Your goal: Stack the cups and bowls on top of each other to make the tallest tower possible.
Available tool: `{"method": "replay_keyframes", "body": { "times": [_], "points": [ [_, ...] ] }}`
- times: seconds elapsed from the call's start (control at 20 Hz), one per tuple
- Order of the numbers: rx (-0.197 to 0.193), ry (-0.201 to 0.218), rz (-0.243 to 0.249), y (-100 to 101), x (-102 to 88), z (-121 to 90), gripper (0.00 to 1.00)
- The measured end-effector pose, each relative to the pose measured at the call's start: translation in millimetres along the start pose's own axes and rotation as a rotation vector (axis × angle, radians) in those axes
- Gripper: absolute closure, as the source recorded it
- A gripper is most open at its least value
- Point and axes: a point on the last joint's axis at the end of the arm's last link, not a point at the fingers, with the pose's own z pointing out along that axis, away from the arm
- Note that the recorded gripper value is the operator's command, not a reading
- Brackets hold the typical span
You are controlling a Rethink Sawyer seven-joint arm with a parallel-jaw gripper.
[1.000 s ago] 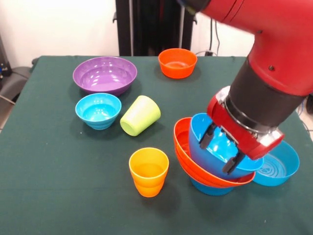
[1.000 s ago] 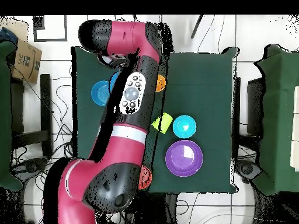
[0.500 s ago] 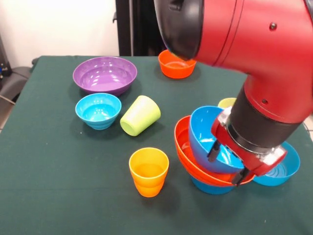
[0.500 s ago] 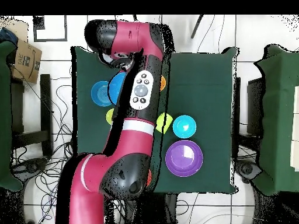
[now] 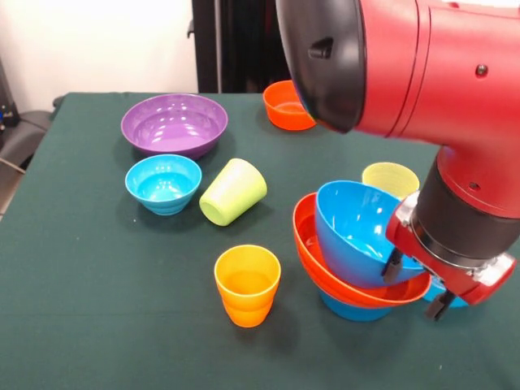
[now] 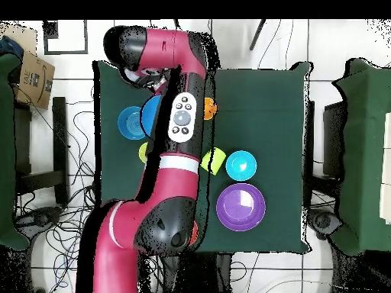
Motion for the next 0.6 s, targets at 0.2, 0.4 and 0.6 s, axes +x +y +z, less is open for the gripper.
{"method": "replay_keyframes", "body": {
  "times": [0.2,0.4,0.6],
  "points": [
    [-0.003,0.014,-0.003,2.4,3.6,7.5,0.0],
    [-0.01,0.026,-0.004,4.9,6.6,11.1,0.0],
    [-0.012,0.028,-0.004,6.0,7.5,10.5,0.0]
  ]
}}
